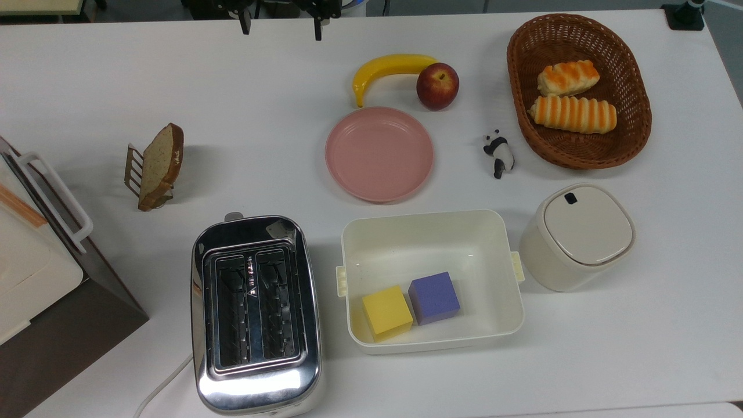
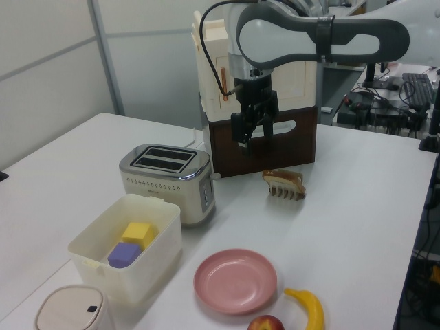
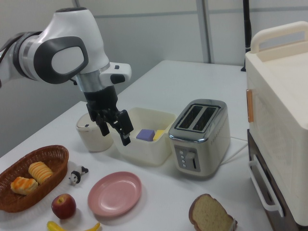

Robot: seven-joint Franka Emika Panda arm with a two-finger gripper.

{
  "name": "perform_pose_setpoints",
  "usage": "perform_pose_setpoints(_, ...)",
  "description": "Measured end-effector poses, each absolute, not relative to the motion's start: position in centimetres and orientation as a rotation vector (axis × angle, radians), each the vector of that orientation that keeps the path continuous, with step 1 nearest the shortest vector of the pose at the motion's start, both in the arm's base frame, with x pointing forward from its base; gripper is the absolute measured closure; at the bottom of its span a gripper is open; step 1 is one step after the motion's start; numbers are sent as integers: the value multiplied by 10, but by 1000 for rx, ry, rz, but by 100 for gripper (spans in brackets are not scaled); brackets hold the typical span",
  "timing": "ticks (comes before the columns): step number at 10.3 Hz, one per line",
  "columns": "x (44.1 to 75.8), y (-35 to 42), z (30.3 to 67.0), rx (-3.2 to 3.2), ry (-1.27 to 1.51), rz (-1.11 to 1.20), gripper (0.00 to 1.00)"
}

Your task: Put the bread in the toaster

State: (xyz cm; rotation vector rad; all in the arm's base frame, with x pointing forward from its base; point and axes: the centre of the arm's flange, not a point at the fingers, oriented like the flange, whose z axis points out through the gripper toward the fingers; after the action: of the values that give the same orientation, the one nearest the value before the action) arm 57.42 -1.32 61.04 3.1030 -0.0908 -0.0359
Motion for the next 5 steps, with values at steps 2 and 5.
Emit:
perform_pose_setpoints(2,574,-11,611,3103,-86,-35,0)
perform_pose_setpoints(5,574,-12,611,3103,-88,-35,0)
